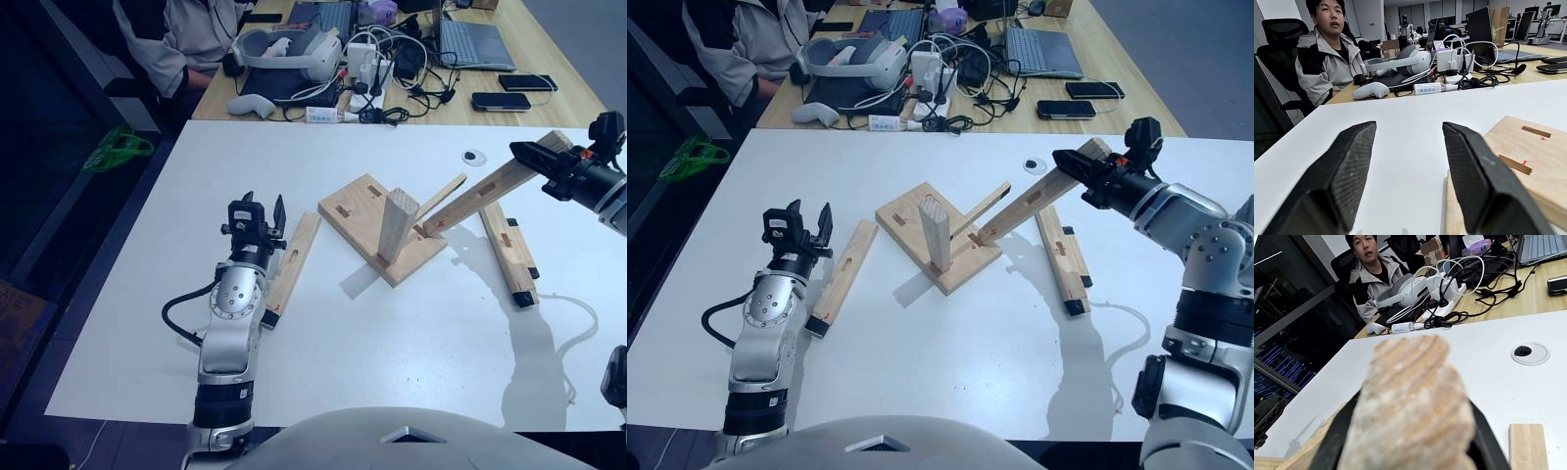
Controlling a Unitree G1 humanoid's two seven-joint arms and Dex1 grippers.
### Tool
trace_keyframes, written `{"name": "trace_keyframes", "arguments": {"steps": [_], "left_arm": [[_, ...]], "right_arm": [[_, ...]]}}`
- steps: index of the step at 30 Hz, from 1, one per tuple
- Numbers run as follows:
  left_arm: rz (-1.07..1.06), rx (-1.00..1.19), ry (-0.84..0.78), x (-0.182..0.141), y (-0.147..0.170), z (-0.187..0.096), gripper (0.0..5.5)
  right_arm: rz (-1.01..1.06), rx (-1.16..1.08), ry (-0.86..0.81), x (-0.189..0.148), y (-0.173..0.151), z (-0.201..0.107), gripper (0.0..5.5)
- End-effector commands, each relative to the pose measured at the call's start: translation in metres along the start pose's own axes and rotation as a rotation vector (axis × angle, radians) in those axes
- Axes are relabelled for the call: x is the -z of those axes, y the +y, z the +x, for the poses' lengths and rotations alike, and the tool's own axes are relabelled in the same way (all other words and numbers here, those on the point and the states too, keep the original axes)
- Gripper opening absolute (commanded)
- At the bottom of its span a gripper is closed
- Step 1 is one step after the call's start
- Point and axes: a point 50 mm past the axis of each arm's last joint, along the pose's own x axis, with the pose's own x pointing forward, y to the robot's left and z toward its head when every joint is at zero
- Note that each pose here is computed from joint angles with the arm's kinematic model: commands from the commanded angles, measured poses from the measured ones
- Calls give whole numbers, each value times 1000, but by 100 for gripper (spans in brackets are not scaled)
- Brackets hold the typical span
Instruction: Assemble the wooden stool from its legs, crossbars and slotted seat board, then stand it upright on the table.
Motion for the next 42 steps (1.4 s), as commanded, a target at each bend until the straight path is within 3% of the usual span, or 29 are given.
{"name": "trace_keyframes", "arguments": {"steps": [1, 11, 23, 31, 42], "left_arm": [[10, 5, 0, -2, -1, 1, 253], [17, 11, 1, -1, -2, 1, 253], [22, 14, -7, -2, -2, 2, 253], [26, 18, -13, -3, -2, 4, 253], [28, 9, -31, -5, 0, 9, 253]], "right_arm": [[-26, -7, 37, 1, -5, 4, 98], [-20, -147, 131, 14, -3, 10, 98], [-83, -78, 217, 12, -21, 3, 98], [-144, -141, 306, 32, -6, 15, 98], [-284, -175, 393, 19, 1, 29, 98]]}}
